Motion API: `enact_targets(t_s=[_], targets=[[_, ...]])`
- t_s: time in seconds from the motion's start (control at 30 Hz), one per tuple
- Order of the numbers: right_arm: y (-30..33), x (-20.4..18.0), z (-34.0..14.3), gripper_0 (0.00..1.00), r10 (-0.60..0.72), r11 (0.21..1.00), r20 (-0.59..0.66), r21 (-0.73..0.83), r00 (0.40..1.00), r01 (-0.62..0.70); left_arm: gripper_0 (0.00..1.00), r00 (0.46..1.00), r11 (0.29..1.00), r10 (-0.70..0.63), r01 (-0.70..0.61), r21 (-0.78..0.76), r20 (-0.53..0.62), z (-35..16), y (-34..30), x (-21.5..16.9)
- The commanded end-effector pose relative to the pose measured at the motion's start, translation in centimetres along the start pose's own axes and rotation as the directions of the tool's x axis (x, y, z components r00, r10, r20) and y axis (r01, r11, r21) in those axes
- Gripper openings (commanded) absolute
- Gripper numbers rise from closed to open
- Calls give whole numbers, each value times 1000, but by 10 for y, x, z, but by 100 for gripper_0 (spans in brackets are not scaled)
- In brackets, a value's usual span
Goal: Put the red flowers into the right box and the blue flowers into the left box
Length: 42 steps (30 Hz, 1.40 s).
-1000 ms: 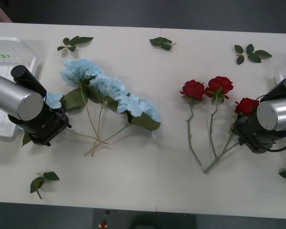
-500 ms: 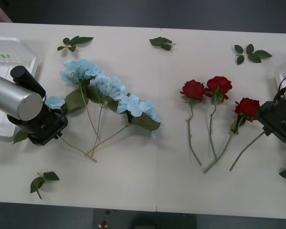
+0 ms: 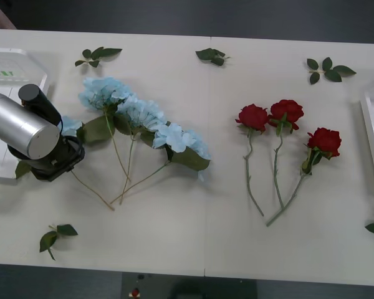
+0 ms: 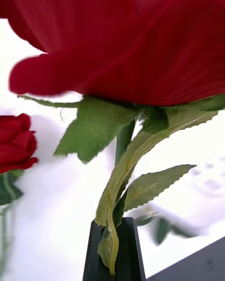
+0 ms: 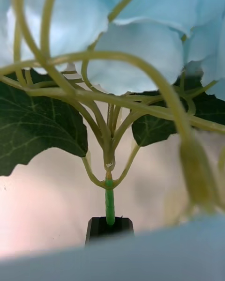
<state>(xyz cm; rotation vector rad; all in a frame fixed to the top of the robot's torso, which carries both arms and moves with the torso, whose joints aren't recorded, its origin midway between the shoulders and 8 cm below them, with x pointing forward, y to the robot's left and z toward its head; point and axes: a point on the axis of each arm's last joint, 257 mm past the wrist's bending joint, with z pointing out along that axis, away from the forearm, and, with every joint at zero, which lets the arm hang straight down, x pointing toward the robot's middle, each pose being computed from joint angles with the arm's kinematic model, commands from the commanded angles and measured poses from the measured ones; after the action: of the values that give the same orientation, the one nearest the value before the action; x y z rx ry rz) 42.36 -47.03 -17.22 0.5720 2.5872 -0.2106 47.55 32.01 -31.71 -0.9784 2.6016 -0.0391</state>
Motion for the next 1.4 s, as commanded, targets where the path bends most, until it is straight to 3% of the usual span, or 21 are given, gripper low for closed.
enact_targets(t_s=[0.03, 0.33, 0.53, 0.77, 0.97, 1.07, 1.1, 1.23, 1.27, 1.4], targets=[[-32, -33, -10, 0, -78, 997, 53, -13, 996, 78, 0, 986, 988, 145, -149, 43, 76, -49, -18, -29], [-91, -76, 21, 0, -160, 987, 83, 2, 984, 160, 0, 947, 954, 279, -292, 69, 157, -132, -22, -63], [-111, -113, 51, 0, -187, 982, 120, 5, 975, 187, 0, 927, 944, 316, -327, 27, 202, -174, 17, -118], [-120, -122, 91, 0, -212, 977, 155, 20, 965, 211, 0, 889, 925, 380, -370, -88, 255, -190, 77, -182], [-119, -113, 117, 5, -229, 973, 159, 44, 960, 225, 0, 898, 920, 388, -365, -140, 208, -176, 121, -202], [-118, -110, 123, 18, -237, 971, 158, 49, 959, 232, 0, 904, 918, 391, -371, -140, 173, -163, 138, -205], [-117, -108, 124, 27, -239, 971, 157, 48, 958, 234, 0, 905, 916, 395, -374, -145, 161, -155, 144, -207], [-115, -107, 124, 79, -246, 969, 156, 42, 957, 242, 0, 897, 903, 421, -400, -153, 137, -133, 163, -211], [-114, -107, 123, 86, -251, 968, 151, 39, 956, 248, 0, 893, 899, 430, -409, -156, 135, -126, 169, -212], [-103, -109, 108, 92, -275, 961, 133, 8, 952, 276, 0, 876, 881, 464, -441, -169, 135, -108, 185, -216]])
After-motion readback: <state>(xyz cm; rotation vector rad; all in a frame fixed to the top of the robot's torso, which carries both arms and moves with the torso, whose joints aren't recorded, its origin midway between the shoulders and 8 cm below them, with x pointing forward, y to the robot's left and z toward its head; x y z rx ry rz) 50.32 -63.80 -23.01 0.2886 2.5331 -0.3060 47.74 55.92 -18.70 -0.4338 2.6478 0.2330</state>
